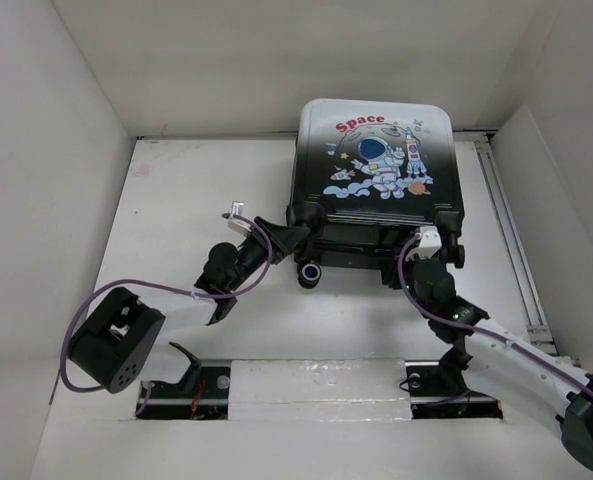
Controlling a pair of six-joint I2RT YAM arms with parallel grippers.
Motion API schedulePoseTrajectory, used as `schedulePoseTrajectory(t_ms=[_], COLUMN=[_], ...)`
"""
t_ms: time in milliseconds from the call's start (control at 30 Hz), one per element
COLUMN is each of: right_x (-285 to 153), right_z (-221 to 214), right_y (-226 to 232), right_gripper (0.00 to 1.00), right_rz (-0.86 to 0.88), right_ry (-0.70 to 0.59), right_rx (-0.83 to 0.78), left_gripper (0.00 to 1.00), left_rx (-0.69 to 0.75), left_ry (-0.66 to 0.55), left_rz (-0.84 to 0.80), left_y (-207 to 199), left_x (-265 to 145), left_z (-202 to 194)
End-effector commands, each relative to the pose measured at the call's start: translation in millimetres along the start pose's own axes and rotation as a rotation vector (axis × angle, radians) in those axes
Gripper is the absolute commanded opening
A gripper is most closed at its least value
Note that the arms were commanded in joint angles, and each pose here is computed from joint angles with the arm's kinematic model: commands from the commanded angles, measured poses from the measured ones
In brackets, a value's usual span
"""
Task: Pack the luggage
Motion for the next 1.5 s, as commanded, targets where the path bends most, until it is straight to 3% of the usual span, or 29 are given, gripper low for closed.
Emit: schedulePoseTrajectory(t_ms=[0, 100, 233, 400, 567, 667, 700, 733, 833, 967, 1100, 1300, 1467], right_x=[3.1, 6.3, 6.9, 7.2, 8.4, 4.5, 2.5, -2.1, -4.5, -1.1, 5.5, 12.7, 22.1], right_z=[29.4, 27.0, 30.1, 26.2, 17.1, 6.9, 9.1, 11.7, 20.0, 26.3, 29.1, 30.2, 30.7], right_y=[7.1, 5.5, 1.4, 3.0, 26.4, 16.1, 13.5, 10.3, -1.7, -2.3, -6.4, -7.3, -3.1], right_gripper=[0.41, 0.27, 0.0, 0.0, 0.0, 0.01, 0.12, 0.36, 0.59, 0.59, 0.5, 0.47, 0.34], right_rz=[0.038, 0.013, -0.023, -0.008, 0.122, 0.017, 0.003, -0.005, -0.035, -0.024, -0.032, -0.018, 0.007], right_ry=[-0.117, -0.109, -0.125, -0.128, -0.121, -0.088, -0.097, -0.116, -0.144, -0.14, -0.152, -0.167, -0.176], right_rx=[0.014, 0.043, 0.068, 0.079, 0.059, 0.069, 0.073, 0.09, 0.103, 0.077, 0.058, 0.06, 0.055], left_gripper=[0.0, 0.0, 0.0, 0.0, 0.0, 0.0, 0.0, 0.0, 0.0, 0.0, 0.0, 0.0, 0.0], left_rx=[0.017, 0.019, 0.021, 0.023, 0.025, 0.023, 0.035, 0.034, 0.034, 0.035, 0.036, 0.035, 0.043], left_ry=[0.048, 0.046, 0.044, 0.042, 0.04, 0.042, 0.04, 0.041, 0.041, 0.04, 0.039, 0.04, 0.048], left_rz=[-0.109, -0.118, -0.129, -0.14, -0.149, -0.137, -0.148, -0.139, -0.139, -0.148, -0.149, -0.148, -0.15], left_y=[-27.7, -29.5, -34.4, -39.7, -42.7, -40.3, -43.3, -41.6, -41.6, -44.6, -44.6, -46.7, -48.6], left_x=[7.8, 7.7, 5.9, 3.9, 3.0, 3.1, 2.1, 2.2, 2.2, 1.2, -1.3, -2.9, -1.6], left_z=[-4.1, -3.8, -3.2, -2.5, -2.1, -2.5, -1.9, -2.2, -2.2, -1.8, -2.2, -2.1, -4.6])
Point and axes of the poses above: each gripper's point midway between its finger pads, its own x axis out along the fingers, its own y axis along the line the jaws close on, z = x × y, the point moved 4 cm from there along -x, back along the fingers, and after that the axes turned 9 degrees about -x, right-handed, at the moved point
